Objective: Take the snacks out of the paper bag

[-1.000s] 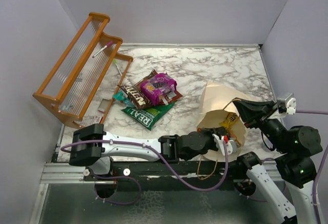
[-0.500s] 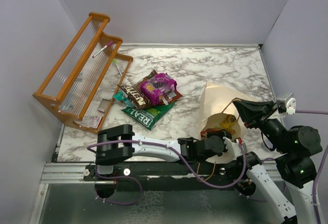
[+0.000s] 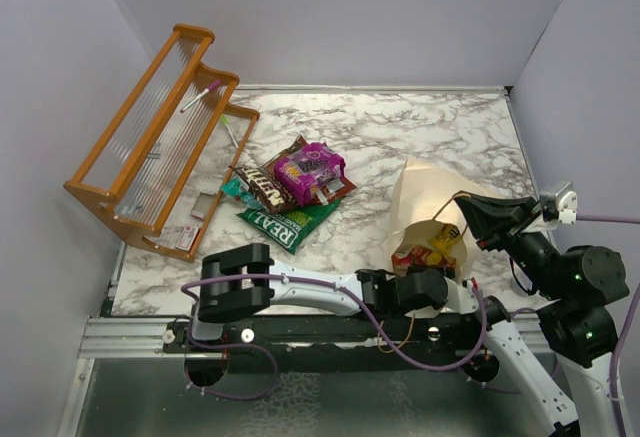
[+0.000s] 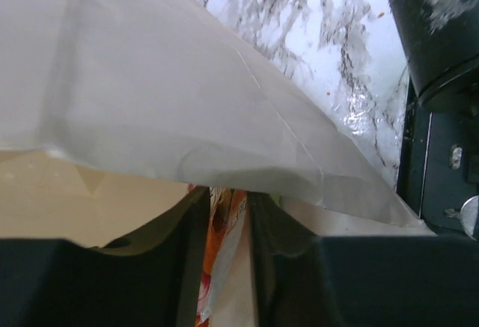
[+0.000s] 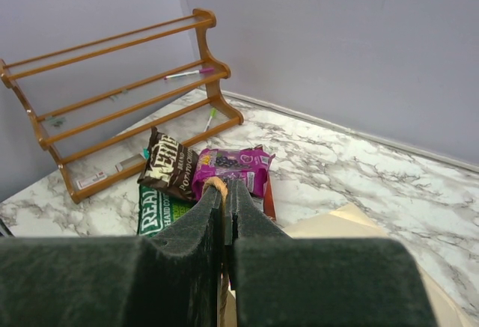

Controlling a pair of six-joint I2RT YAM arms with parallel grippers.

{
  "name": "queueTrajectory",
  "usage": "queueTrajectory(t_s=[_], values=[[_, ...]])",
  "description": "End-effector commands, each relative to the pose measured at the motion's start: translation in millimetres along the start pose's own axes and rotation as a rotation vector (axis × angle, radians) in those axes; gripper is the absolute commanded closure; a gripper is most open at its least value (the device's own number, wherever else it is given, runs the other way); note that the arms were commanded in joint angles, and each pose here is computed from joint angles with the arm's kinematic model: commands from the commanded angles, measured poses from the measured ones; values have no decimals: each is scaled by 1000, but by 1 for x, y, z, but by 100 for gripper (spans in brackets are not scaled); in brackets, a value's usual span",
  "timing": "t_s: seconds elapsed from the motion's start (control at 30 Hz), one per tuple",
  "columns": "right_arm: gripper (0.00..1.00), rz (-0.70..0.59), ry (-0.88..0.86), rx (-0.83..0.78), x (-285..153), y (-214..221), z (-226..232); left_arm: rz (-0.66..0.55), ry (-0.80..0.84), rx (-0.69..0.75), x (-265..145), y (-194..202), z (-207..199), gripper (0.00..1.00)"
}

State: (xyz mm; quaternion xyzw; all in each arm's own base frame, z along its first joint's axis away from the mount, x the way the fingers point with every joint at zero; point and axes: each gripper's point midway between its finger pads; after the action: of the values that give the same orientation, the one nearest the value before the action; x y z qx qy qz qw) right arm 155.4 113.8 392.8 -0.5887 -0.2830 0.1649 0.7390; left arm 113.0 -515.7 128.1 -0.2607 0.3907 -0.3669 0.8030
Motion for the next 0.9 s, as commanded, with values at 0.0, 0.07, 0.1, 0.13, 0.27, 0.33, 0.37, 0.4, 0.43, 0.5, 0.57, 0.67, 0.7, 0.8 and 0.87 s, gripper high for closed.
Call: queueTrajectory(t_s=[0.0,0.07,0.1,0.13,0.27,0.33,0.37,0.4,0.43,0.5,0.57,0.67,0.7,0.8,0.87], values=[[98,-55,12,-23,-3,-16,0,56,-36,15,8,16,0,64],[97,-57,11,-25,-3,-17,0,68,-72,16,9,22,6,61],[98,-58,10,-26,-4,-19,1,63,-82,9,9,24,8,59],[98,-58,11,-27,-3,-19,1,56,-94,0,10,25,12,57],[98,-64,5,-30,-3,-24,2,45,-97,-19,14,31,19,59],[98,-64,2,-32,-3,-26,3,45,-88,-17,14,29,21,70],[97,-61,4,-34,-3,-26,3,45,-83,-11,13,27,21,76],[98,-60,6,-35,-3,-26,3,45,-69,-6,11,25,21,81],[98,-59,10,-36,-4,-25,2,39,-53,-8,8,21,21,86],[98,-61,19,-38,-4,-25,0,0,-17,-23,-2,9,21,95],[98,-65,21,-37,-4,-24,0,-30,-5,-40,-14,1,24,100],[98,-64,17,-34,-2,-21,-1,-59,-16,-79,-34,-11,36,100],[98,-65,19,-33,-1,-20,-2,-61,-15,-92,-39,-13,38,100],[98,-62,26,-30,0,-15,-4,-113,-22,-139,-67,-33,56,100],[98,-61,29,-25,1,-14,-5,-147,-11,-160,-82,-43,62,100]])
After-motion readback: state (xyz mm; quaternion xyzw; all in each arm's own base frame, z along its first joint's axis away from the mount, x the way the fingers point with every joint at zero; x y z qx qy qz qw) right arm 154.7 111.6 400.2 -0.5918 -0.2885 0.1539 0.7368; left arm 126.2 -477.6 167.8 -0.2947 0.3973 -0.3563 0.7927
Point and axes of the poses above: each gripper's point midway between its finger pads, its own x axis out along the fingers, its own z axis along the line the jaws close on, y = z × x, and after that the axes turned 4 degrees about x, right-handed
